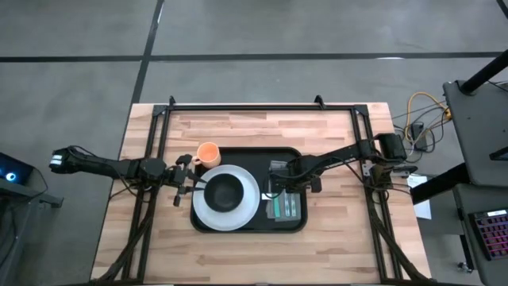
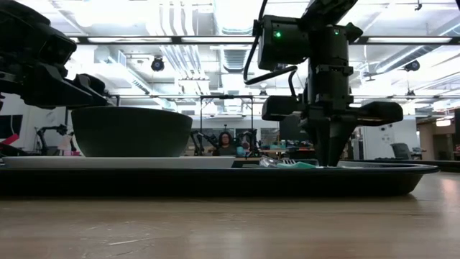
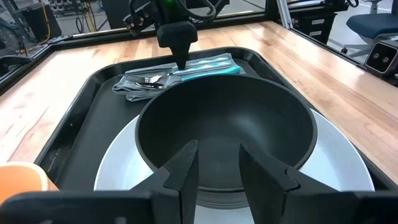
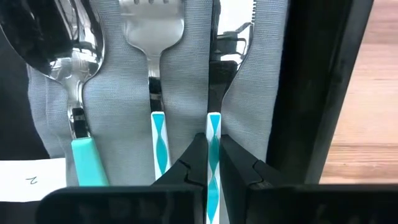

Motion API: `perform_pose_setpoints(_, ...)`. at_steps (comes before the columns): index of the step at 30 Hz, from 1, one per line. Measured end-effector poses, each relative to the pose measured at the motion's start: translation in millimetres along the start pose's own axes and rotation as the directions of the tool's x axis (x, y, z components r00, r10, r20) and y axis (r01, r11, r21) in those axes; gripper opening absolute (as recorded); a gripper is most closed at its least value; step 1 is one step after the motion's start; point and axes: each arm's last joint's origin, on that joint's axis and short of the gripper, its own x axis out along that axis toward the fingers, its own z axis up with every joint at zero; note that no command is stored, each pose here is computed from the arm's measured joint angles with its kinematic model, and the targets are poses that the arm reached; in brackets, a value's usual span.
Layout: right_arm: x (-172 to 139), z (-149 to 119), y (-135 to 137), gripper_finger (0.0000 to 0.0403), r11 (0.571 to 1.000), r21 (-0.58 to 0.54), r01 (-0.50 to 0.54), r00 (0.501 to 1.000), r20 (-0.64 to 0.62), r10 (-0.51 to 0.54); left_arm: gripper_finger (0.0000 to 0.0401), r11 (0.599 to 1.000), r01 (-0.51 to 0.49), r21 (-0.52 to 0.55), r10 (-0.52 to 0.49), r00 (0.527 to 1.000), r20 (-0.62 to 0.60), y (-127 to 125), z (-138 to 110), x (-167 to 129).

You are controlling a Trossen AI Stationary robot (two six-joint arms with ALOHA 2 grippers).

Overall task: Set up tray
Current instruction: Put the blue knife on top of the gray napkin, then return to Home Position

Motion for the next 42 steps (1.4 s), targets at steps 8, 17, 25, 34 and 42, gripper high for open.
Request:
perform_pose_setpoints(8, 0.2, 0.5, -0.4, 0.006, 1.0, -0.01, 0.004, 1.0, -0.016, -0.004, 0.0096, 1.0, 0.0, 0.0, 0.0, 1.0, 0.0, 0.0, 0.0, 0.0)
perform_pose_setpoints(17, -2.9, 2.7, 2.1, 0.0116, 0.999, -0.053, -0.003, 1.0, -0.022, 0.002, 0.0096, 1.0, 0.0, 0.0, 0.0, 1.0, 0.0, 0.0, 0.0, 0.0)
perform_pose_setpoints(25, -16.3, 1.8, 15.6, 0.0129, 0.994, -0.079, -0.071, 0.997, -0.027, 0.069, 0.0096, 1.0, 0.0, 0.0, 0.0, 1.0, 0.0, 0.0, 0.0, 0.0)
perform_pose_setpoints(34, -35.8, 2.6, 32.0, 0.0129, 0.975, -0.163, -0.149, 0.986, 0.045, 0.158, 0.0096, 1.0, 0.0, 0.0, 0.0, 1.0, 0.0, 0.0, 0.0, 0.0)
perform_pose_setpoints(42, -55.5, 1.4, 46.1, 0.0126, 0.867, -0.463, -0.183, 0.969, 0.065, 0.24, 0.0096, 1.0, 0.0, 0.0, 0.0, 1.0, 0.0, 0.0, 0.0, 0.0)
